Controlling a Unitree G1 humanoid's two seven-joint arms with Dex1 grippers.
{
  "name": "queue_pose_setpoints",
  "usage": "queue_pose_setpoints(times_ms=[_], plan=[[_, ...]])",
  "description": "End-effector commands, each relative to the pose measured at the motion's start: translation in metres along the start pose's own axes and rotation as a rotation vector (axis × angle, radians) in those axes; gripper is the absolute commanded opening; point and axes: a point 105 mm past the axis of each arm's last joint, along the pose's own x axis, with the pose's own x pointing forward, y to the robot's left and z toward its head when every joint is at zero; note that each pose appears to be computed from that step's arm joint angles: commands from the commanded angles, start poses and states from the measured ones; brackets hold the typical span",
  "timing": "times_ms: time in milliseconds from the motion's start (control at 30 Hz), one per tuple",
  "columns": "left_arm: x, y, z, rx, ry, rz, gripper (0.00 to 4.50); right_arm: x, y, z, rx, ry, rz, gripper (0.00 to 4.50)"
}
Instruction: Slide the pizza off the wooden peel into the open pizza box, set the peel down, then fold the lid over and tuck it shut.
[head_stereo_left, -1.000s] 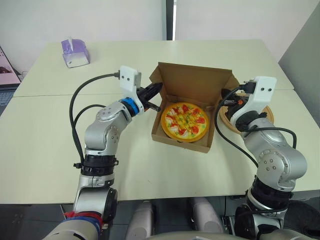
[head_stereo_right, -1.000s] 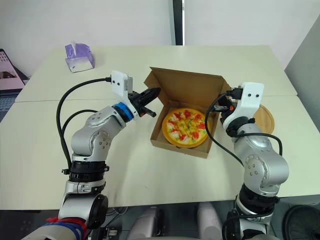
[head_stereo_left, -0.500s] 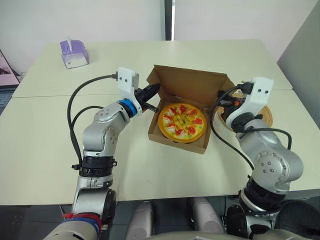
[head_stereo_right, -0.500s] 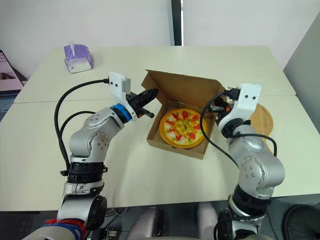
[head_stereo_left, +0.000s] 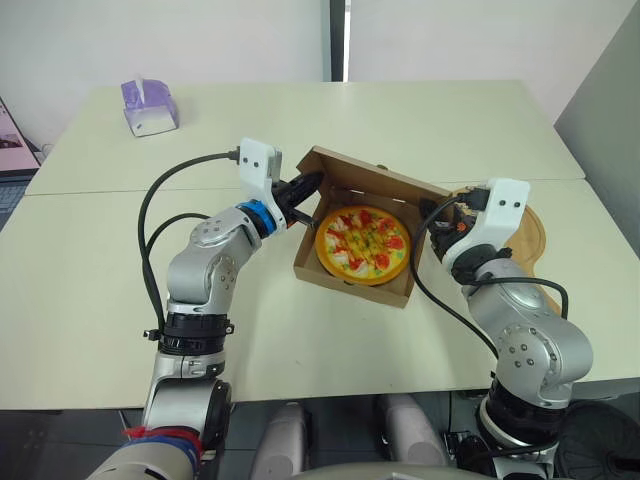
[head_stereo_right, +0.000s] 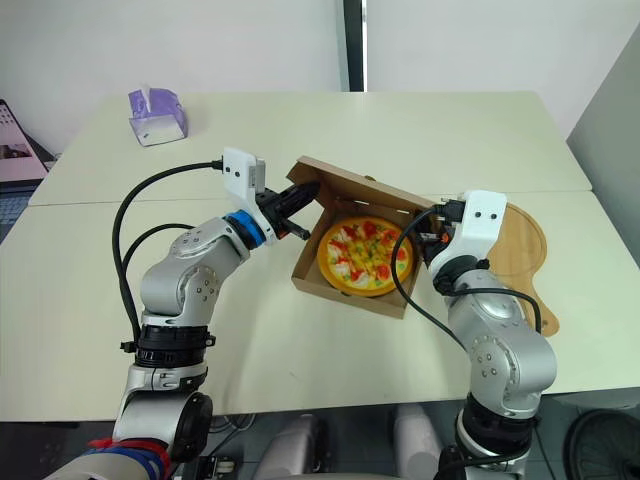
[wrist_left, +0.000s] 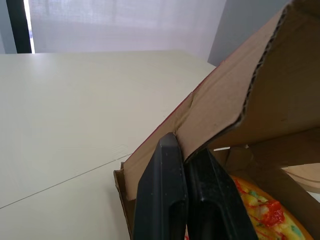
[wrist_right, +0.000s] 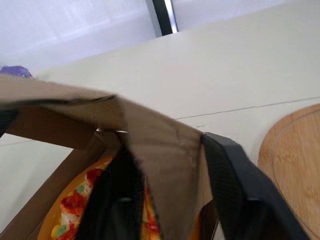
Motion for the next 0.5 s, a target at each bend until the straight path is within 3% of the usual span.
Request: queue_pose_setpoints(times_ms=[33,133,300,400,500], plan=[[0.000,-0.007,0.007,0.015,-0.027,-0.032,0.00,-0.006,-0.004,0.009,-0.039,-0.036,0.016,3.39],[0.000,-0.007,0.007,0.013,-0.029,-0.030,0.00,-0.014,-0.007,0.009,-0.111,-0.032,0.063,4.46],[0.000,-0.006,0.007,0.013,-0.028,-0.028,0.00,-0.034,-0.012,0.017,-0.167,-0.028,0.263,4.48],[-0.001,-0.004,0.005,0.017,-0.022,-0.028,0.00,-0.049,-0.028,0.023,-0.095,0.058,0.412,4.48],[-0.003,-0.003,0.004,0.021,-0.017,-0.027,0.00,-0.055,-0.051,0.039,-0.125,0.086,0.417,4.48]])
